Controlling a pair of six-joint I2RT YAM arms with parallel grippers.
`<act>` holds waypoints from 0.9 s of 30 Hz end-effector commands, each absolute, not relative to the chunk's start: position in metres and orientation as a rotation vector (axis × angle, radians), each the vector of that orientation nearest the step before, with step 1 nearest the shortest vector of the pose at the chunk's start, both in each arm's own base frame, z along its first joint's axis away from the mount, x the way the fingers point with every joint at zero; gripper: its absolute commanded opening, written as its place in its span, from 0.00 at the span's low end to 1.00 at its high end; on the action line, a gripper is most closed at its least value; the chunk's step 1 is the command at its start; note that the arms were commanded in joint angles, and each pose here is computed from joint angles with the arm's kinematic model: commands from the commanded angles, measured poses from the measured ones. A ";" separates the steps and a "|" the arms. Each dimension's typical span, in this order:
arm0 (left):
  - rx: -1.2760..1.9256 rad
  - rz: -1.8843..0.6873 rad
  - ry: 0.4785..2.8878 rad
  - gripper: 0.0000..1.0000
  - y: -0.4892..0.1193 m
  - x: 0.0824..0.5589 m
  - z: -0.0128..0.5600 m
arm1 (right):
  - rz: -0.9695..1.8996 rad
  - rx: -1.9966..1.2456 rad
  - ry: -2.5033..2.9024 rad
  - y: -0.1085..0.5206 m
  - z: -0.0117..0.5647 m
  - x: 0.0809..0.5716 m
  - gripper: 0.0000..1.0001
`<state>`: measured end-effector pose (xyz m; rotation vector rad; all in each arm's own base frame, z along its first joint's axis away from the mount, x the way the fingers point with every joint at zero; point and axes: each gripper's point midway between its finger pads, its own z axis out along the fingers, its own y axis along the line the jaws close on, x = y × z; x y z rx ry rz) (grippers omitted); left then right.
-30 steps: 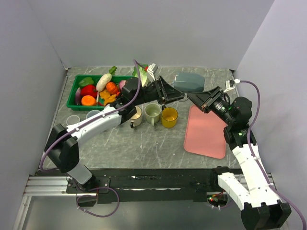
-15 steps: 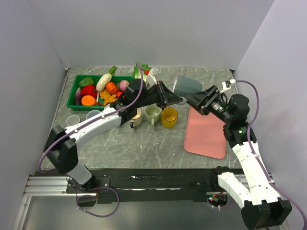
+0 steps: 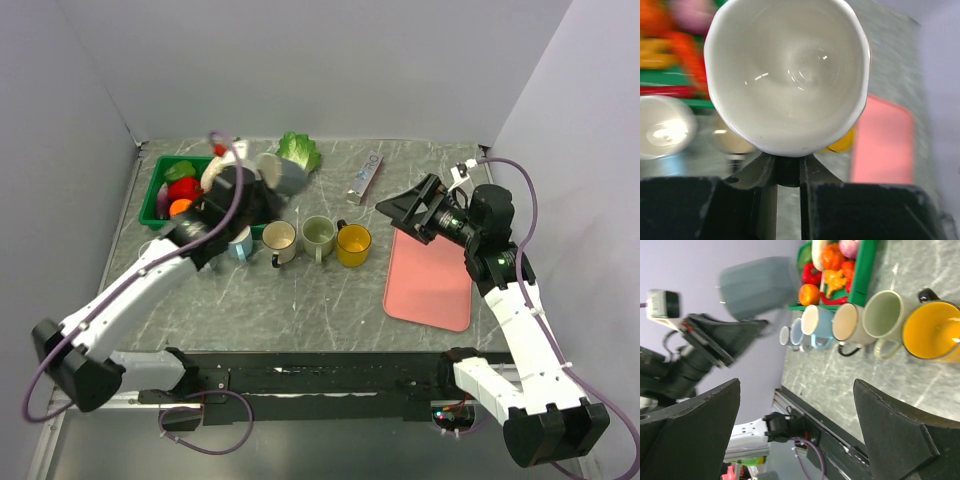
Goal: Turn the mug right side up
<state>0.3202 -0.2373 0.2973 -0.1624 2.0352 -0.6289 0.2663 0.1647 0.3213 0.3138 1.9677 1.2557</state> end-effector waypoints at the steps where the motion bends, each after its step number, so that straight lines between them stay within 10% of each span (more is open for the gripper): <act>1: -0.404 -0.170 1.891 0.01 -0.107 0.325 0.329 | 1.185 0.275 1.963 0.159 0.326 0.270 1.00; 11: -0.802 0.331 1.838 0.01 0.072 0.298 0.298 | 1.226 0.368 2.064 0.157 0.301 0.292 1.00; 27: -1.102 0.527 1.928 0.01 0.154 0.252 0.175 | 1.163 0.389 2.189 0.148 0.275 0.309 1.00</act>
